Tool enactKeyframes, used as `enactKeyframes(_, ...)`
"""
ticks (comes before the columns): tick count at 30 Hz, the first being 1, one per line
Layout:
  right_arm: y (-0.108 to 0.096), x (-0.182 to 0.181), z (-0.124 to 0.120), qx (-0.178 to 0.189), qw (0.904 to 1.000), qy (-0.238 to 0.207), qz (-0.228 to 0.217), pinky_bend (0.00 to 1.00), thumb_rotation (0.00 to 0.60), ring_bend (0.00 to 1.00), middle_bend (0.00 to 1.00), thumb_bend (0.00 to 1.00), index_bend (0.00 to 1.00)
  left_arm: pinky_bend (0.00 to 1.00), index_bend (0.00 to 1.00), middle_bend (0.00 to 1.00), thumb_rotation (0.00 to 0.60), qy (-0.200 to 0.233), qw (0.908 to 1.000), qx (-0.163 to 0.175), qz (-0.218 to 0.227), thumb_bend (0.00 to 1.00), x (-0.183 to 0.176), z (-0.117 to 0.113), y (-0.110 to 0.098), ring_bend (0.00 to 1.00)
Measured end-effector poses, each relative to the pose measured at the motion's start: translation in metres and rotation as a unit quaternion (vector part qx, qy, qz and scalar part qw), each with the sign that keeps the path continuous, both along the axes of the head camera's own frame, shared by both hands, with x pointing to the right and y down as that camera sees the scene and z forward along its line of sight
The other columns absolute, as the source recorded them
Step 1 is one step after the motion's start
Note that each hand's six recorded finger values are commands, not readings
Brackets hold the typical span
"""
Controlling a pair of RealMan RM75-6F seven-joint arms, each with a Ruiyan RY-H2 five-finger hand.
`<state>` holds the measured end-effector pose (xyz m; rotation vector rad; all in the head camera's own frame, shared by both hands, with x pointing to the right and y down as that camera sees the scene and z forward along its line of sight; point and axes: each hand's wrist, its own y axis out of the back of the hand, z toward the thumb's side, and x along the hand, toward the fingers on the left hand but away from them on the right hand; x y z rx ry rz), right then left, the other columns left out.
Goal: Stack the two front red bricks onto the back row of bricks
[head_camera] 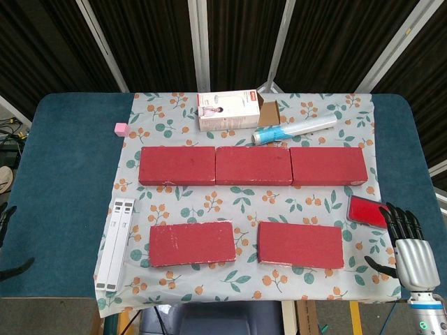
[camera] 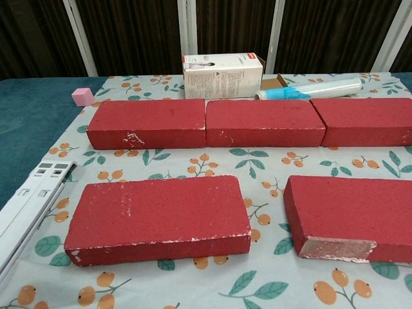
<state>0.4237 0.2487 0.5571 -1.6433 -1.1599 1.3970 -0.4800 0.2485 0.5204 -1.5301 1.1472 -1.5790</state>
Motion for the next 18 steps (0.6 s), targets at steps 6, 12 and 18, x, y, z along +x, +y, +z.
enactKeyframes(6,0.0007,0.0004,-0.0011,0.002,1.0000,0.001,0.003,0.00,0.600,0.00,0.00,0.15,0.00,0.13,0.07,0.00,0.600,0.000,1.0000,-0.002,0.003,0.00,0.0016,0.0006,0.0001,0.00)
enactKeyframes(12,0.0028,0.0018,-0.0026,-0.001,0.9999,0.003,0.012,0.00,0.600,0.00,0.00,0.15,0.00,0.13,0.07,0.00,0.600,0.002,1.0000,0.002,0.003,0.00,0.0021,-0.0009,0.0000,0.00)
enactKeyframes(18,0.0039,0.0008,-0.0054,-0.005,0.9997,-0.008,0.024,0.00,0.600,0.00,0.00,0.15,0.00,0.13,0.07,0.00,0.600,0.000,1.0000,0.001,0.001,0.00,-0.0004,-0.0015,0.0006,0.00)
